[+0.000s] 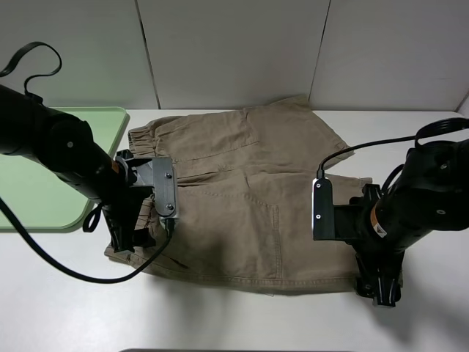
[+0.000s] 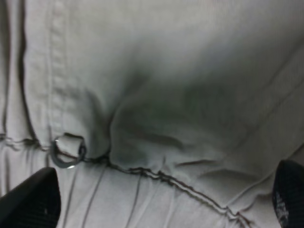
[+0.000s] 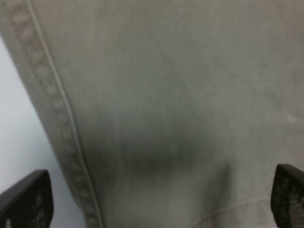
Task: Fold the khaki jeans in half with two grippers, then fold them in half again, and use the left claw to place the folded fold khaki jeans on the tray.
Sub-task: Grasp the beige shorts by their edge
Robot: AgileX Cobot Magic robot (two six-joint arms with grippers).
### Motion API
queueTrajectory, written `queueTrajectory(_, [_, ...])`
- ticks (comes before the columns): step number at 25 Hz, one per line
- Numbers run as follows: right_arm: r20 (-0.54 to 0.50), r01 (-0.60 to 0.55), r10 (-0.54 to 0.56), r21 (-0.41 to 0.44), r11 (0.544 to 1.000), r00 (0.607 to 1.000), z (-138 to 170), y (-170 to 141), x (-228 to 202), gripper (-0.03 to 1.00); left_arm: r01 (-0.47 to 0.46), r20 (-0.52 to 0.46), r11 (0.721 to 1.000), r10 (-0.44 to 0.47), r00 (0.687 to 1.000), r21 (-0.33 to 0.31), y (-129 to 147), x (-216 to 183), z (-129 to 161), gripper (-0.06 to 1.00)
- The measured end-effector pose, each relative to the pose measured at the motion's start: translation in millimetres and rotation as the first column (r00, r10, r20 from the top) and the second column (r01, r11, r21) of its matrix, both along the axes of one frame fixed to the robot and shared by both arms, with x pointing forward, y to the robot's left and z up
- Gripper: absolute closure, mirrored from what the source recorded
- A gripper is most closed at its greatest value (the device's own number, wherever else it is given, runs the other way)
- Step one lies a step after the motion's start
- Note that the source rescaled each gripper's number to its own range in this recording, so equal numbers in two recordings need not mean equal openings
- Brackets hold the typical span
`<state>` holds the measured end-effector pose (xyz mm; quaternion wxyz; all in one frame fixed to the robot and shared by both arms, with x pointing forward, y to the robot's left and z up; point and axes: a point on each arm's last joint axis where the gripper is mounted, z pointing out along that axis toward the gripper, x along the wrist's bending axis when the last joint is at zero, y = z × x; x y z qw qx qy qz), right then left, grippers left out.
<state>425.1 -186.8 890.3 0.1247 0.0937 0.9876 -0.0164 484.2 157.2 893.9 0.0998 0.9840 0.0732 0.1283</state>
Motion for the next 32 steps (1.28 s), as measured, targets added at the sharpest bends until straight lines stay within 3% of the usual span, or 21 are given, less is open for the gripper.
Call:
queueTrajectory(16, [0.042, -0.082, 0.078, 0.101, 0.992, 0.996, -12, 0, -12, -0.03, 0.043, -0.021, 0.999, -0.043, 0.999, 0.022, -2, -2, -6, 0.02])
queueTrajectory(23, [0.042, -0.083, 0.079, 0.101, 0.991, 0.996, -12, 0, -12, -0.03, 0.101, 0.024, 0.995, -0.101, 0.995, -0.003, -15, -13, 15, 0.02])
queueTrajectory(32, [0.044, -0.084, 0.079, 0.104, 0.991, 0.996, -12, 0, -12, -0.03, 0.094, -0.078, 0.994, -0.089, 0.993, 0.057, 2, -24, 16, 0.02])
